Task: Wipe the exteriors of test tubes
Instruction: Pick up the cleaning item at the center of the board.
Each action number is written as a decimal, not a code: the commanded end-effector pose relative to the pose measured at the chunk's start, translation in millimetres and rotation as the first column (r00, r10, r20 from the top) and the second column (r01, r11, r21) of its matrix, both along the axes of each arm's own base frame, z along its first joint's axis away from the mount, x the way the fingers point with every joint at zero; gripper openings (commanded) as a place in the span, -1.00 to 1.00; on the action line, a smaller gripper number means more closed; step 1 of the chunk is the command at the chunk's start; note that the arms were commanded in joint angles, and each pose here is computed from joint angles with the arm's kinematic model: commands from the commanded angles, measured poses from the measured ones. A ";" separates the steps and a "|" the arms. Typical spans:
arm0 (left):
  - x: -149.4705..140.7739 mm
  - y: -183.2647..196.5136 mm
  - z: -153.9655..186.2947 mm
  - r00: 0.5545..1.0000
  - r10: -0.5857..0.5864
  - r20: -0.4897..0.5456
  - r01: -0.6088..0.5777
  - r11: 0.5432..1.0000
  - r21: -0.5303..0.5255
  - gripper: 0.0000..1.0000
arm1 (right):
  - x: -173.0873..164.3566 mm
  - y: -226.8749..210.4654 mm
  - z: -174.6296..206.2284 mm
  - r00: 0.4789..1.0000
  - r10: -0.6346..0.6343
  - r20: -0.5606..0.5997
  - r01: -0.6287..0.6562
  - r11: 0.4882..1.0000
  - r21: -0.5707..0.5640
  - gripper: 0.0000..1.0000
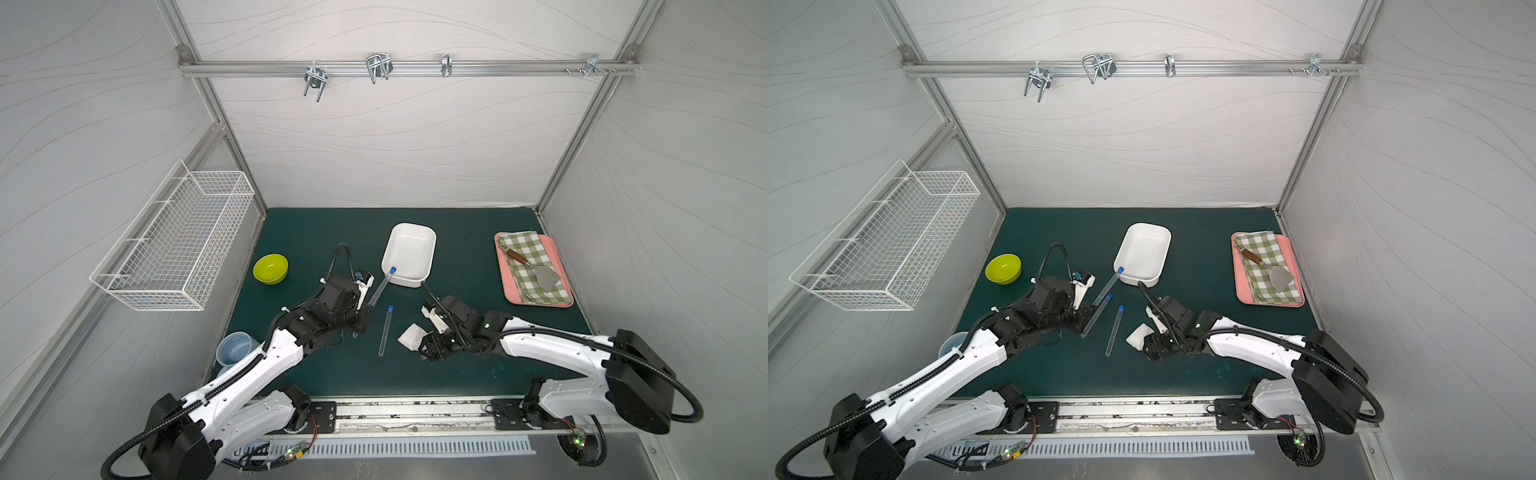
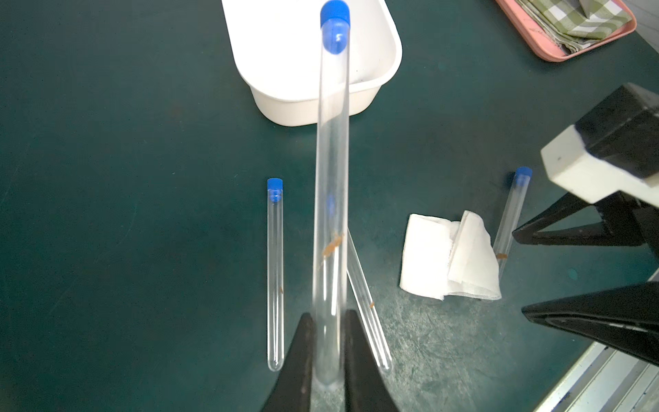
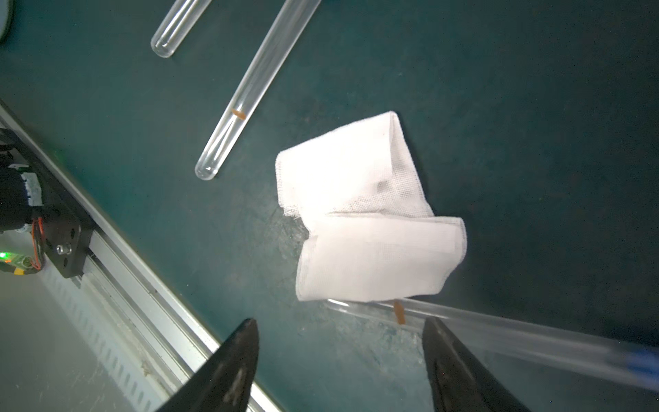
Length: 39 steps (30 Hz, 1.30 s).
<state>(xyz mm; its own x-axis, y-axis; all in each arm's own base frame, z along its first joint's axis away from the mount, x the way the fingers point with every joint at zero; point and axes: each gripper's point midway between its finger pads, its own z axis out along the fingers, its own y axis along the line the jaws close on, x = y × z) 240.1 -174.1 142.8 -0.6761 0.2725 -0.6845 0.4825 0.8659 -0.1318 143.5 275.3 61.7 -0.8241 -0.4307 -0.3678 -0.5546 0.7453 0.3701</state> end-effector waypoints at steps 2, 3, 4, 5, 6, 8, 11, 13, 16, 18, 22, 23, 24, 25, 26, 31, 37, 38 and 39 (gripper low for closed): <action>-0.6 1.0 2.7 1.000 0.019 -0.005 -0.019 1.000 -0.022 -0.74 | 7.2 16.6 -0.2 1.000 -0.012 -0.004 0.012 1.000 0.025 0.29; -1.4 0.7 2.1 1.000 0.016 -0.008 -0.016 1.000 -0.023 -0.74 | 7.9 17.8 -4.5 1.000 -0.016 -0.012 0.016 1.000 0.016 0.24; -2.4 0.2 2.1 1.000 0.012 -0.011 -0.013 1.000 -0.027 -0.74 | 8.4 18.2 -8.8 1.000 -0.020 -0.022 0.020 1.000 0.001 0.20; -2.8 0.1 2.5 1.000 0.011 -0.011 -0.011 1.000 -0.029 -0.74 | 8.1 18.1 -12.5 0.999 -0.020 -0.032 0.019 1.000 -0.012 0.16; -4.0 -0.5 2.5 1.000 0.005 -0.012 -0.006 0.999 -0.031 -0.75 | 8.1 19.2 -15.6 0.999 -0.021 -0.043 0.020 1.000 -0.021 0.11; -4.8 -0.9 3.7 1.000 0.001 -0.009 -0.001 0.999 -0.038 -0.75 | 7.9 21.4 -19.1 0.998 -0.018 -0.056 0.016 0.999 -0.029 -0.05; -5.8 -1.2 3.8 1.000 -0.005 -0.005 0.005 0.999 -0.041 -0.75 | 8.5 18.7 -24.7 0.998 -0.024 -0.063 0.020 0.998 -0.061 -0.31; -5.8 -1.9 3.6 1.000 -0.008 -0.003 0.008 0.999 -0.043 -0.75 | 8.0 16.3 -28.4 0.997 -0.028 -0.070 0.023 0.997 -0.080 -0.43; -6.5 -3.6 2.1 1.000 -0.017 -0.010 0.017 0.999 -0.044 -0.75 | 5.0 11.2 -37.7 0.995 -0.031 -0.090 0.020 0.993 -0.117 -0.57; -6.3 -4.4 1.4 1.000 -0.021 -0.013 0.020 0.999 -0.044 -0.76 | 5.0 7.2 -43.7 0.995 -0.038 -0.093 0.024 0.989 -0.143 -0.69; -5.3 -6.1 0.9 1.000 -0.025 -0.011 0.025 0.999 -0.047 -0.76 | 7.1 0.9 -48.8 0.996 -0.050 -0.080 0.035 0.984 -0.176 -1.00; -4.7 -6.7 1.5 1.000 -0.027 -0.009 0.027 0.998 -0.050 -0.77 | 8.3 1.1 -46.4 0.996 -0.050 -0.073 0.037 0.984 -0.172 -1.00; -4.6 -7.2 1.0 1.000 -0.029 -0.010 0.029 0.998 -0.049 -0.77 | 9.0 1.8 -42.0 0.997 -0.048 -0.065 0.036 0.986 -0.166 -1.00; -4.5 -7.4 0.7 1.000 -0.030 -0.010 0.029 0.998 -0.048 -0.77 | 9.4 2.6 -36.4 0.997 -0.046 -0.059 0.037 0.987 -0.154 -1.00; -3.7 -7.8 1.1 0.999 -0.032 -0.009 0.031 0.998 -0.048 -0.77 | 10.7 4.0 -27.9 0.998 -0.045 -0.048 0.039 0.990 -0.133 -1.00; -3.7 -14.5 3.6 0.998 -0.070 -0.003 0.069 0.996 -0.058 -0.78 | 18.9 9.8 38.8 0.999 -0.029 0.044 0.028 0.999 0.026 -1.00; -2.1 -37.5 12.2 0.985 -0.172 0.003 0.171 0.979 -0.110 -0.79 | 26.6 7.7 113.3 0.994 0.002 0.113 -0.026 0.977 0.213 -1.00; -1.9 -42.5 12.8 0.981 -0.192 -0.001 0.190 0.974 -0.122 -0.80 | 27.9 8.6 125.0 0.993 0.007 0.122 -0.036 0.969 0.244 -1.00; -2.6 -47.8 13.5 0.977 -0.214 -0.006 0.211 0.968 -0.135 -0.80 | 29.9 9.3 135.9 0.992 0.006 0.130 -0.042 0.962 0.271 -1.00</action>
<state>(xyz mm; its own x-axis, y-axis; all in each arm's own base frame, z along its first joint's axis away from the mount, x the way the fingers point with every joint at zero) 229.4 -197.4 128.2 -0.6895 0.3248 -0.6474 0.5731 0.7912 -0.2134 182.3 287.9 185.2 -0.7594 -0.2878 -0.5835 -0.5995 0.6580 0.4556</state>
